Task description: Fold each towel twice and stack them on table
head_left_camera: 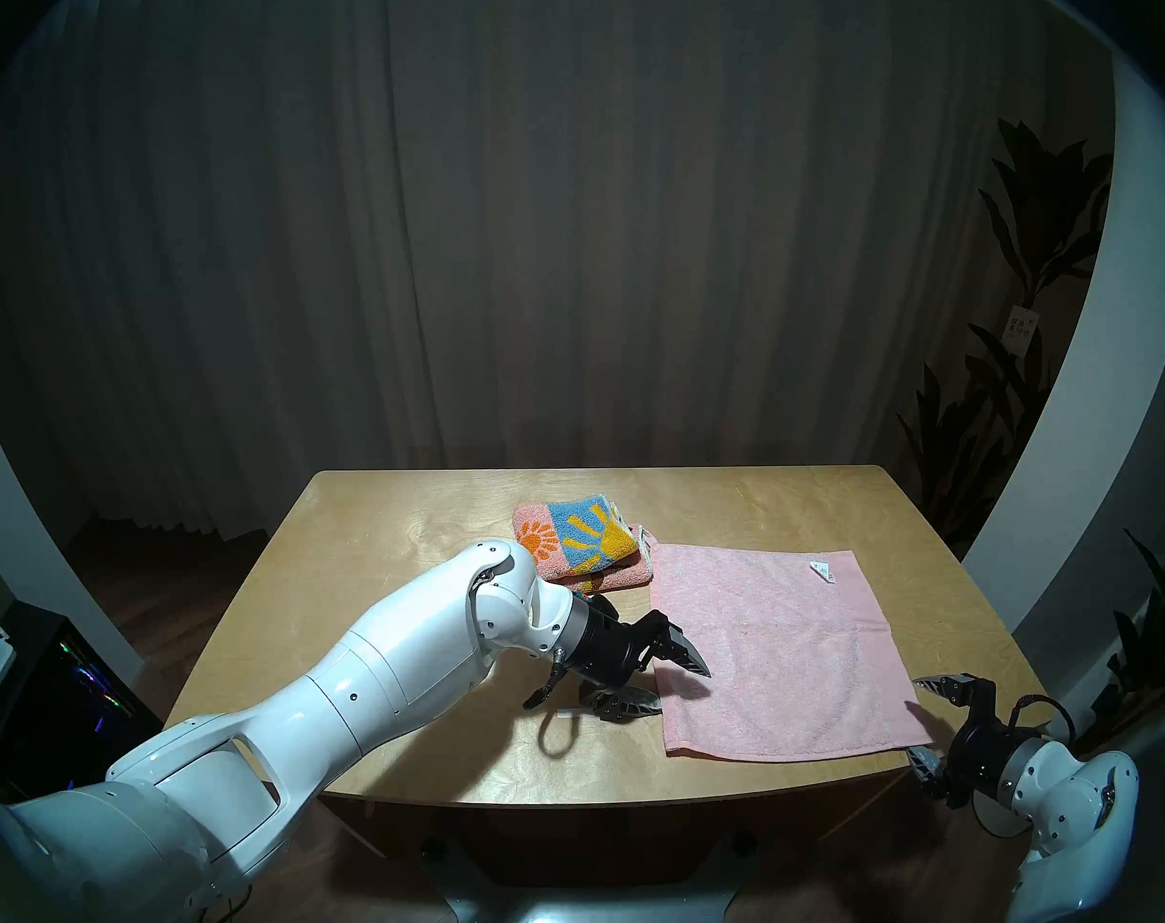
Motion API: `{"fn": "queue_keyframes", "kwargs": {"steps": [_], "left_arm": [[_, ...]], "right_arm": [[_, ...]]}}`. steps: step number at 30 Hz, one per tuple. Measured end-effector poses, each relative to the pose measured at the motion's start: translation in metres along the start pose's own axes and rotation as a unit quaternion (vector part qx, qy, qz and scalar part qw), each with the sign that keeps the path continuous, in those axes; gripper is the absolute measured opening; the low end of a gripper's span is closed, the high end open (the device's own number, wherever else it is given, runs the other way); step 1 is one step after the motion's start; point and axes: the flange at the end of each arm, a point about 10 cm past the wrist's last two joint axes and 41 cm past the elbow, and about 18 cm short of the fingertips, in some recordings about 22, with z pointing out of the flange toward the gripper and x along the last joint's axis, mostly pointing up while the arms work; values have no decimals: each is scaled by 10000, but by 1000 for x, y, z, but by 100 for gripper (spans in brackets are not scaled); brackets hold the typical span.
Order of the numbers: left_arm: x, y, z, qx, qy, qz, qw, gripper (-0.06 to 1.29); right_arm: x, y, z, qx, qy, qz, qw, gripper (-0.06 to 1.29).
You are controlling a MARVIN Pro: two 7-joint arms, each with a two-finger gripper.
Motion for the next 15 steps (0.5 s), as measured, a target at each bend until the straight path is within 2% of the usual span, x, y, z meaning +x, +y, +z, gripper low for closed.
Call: {"fn": "queue_keyframes", "kwargs": {"steps": [12,14,15], "left_arm": [[-2,-7,-5,-166,-101,-196,9996,106],[-3,-8,-7,-180,-99,-210,9996,106],[-3,-10,-9,-187,-95,-216,9995,106]], "right_arm": [[-2,7,3,-226,-51,-31,9997,122],[-2,6,3,-245,-58,-54,9997,109],[-2,6,4,-258,-68,-74,9996,96]]}}
